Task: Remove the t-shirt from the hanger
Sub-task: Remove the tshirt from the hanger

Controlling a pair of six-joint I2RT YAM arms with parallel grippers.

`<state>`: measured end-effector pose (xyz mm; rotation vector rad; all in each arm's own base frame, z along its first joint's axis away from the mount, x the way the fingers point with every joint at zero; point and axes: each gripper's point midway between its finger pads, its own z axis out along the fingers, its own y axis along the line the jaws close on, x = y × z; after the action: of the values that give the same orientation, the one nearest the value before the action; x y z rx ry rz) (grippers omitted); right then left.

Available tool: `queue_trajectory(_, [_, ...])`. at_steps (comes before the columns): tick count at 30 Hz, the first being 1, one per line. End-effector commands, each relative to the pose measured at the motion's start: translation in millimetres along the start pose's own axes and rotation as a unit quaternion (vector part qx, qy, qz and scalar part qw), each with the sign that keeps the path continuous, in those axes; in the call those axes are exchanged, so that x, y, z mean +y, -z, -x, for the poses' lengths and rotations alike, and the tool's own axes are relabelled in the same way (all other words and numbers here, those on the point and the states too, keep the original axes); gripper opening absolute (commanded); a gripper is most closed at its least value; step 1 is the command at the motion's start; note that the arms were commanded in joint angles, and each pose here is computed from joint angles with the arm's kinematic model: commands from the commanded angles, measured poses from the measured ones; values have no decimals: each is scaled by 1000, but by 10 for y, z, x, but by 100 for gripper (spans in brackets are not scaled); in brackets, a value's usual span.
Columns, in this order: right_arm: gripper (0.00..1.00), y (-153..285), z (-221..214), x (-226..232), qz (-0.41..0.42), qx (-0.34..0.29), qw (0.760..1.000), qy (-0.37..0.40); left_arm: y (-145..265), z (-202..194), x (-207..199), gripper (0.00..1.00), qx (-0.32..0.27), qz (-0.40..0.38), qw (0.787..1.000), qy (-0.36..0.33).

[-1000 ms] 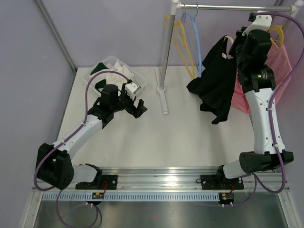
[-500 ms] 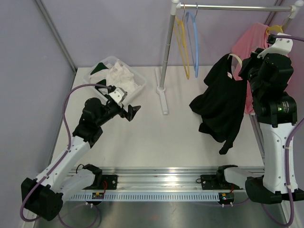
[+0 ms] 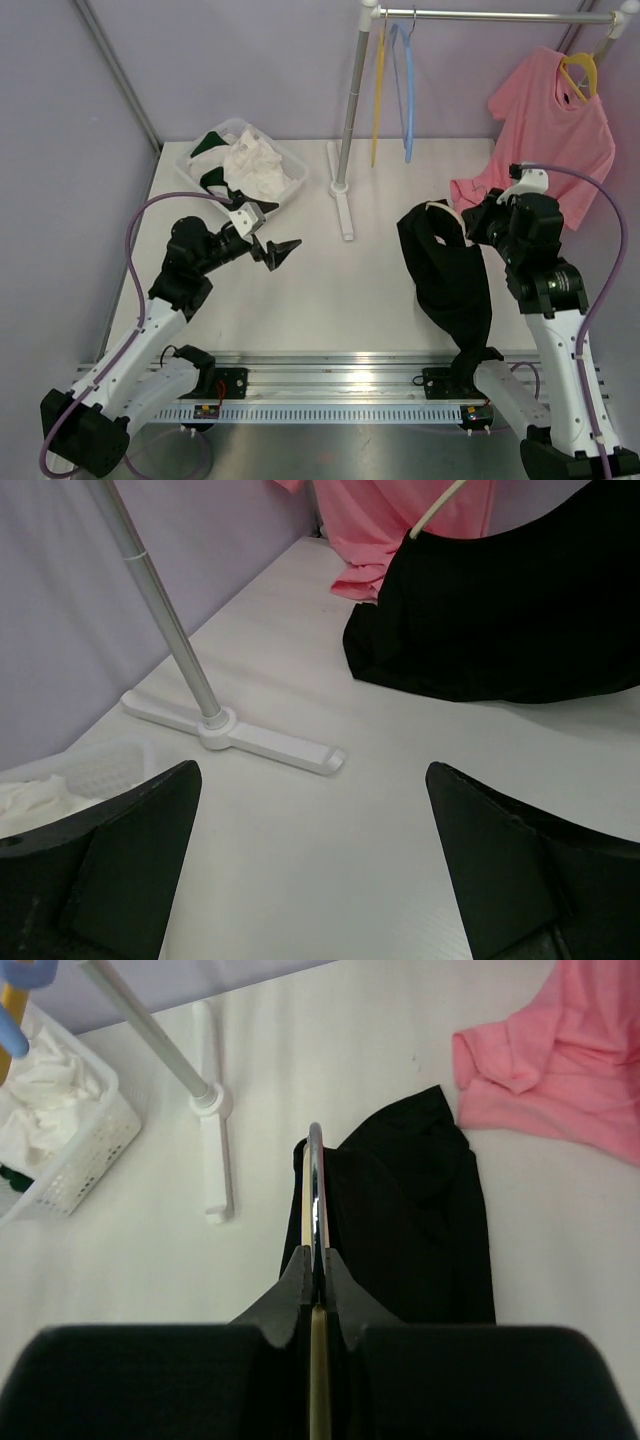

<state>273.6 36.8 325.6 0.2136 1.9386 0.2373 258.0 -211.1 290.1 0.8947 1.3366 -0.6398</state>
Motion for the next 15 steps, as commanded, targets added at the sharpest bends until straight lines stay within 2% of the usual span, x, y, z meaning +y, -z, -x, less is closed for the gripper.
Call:
queue_trajectory(1, [0, 105, 126, 315, 96, -66, 993, -20, -43, 113, -99, 99, -26, -37, 999, -23])
queue_trajectory(9, [0, -232, -130, 544, 152, -13, 988, -5, -129, -30, -170, 99, -12, -62, 998, -14])
queue_trajectory(15, [0, -391, -251, 993, 191, 8, 981, 37, -188, -102, -216, 99, -1, -71, 997, -10])
